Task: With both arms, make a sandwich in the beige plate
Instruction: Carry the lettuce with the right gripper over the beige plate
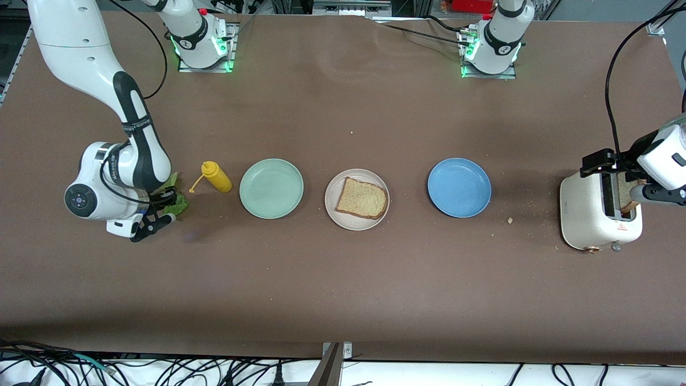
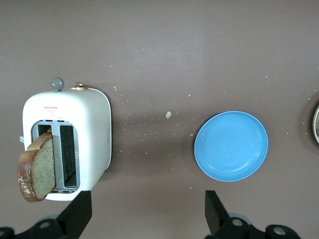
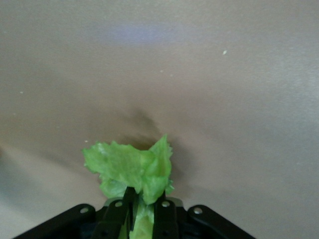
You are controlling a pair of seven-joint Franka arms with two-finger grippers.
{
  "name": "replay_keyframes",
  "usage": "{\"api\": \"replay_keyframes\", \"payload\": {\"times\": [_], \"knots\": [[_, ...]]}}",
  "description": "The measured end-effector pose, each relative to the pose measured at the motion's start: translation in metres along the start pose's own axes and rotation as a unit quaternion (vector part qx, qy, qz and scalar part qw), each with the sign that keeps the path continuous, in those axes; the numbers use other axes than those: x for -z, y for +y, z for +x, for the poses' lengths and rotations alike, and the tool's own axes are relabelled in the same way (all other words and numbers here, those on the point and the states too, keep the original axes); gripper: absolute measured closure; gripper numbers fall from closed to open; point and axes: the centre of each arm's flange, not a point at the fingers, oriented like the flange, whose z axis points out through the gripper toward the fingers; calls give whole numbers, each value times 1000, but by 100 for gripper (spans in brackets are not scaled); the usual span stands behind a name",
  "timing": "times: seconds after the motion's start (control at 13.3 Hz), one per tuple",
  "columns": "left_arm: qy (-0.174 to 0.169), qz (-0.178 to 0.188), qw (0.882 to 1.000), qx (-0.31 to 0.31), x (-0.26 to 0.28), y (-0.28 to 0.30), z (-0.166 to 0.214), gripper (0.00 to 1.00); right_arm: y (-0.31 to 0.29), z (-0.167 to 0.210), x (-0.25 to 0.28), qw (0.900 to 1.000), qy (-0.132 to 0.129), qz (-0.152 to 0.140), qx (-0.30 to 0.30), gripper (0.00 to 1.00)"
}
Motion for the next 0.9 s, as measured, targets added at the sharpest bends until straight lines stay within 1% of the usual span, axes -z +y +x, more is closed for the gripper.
{"api": "replay_keyframes", "payload": {"times": [0.15,0.22,0.37,0.52,0.75,0.9], "knots": [[0,0,1000,0,0,0,0,0,-3,6,23,1000,-25,4,0,83],[0,0,1000,0,0,0,0,0,-3,10,40,999,-37,0,-3,85],[0,0,1000,0,0,0,0,0,-8,16,82,998,-58,-1,-7,87],[0,0,1000,0,-1,0,0,0,-19,20,126,997,-75,5,-12,87],[0,0,1000,0,-1,0,0,0,-54,26,187,994,-95,4,-57,87],[0,0,1000,0,-1,0,0,0,-103,41,211,990,-101,-4,-100,87]]}}
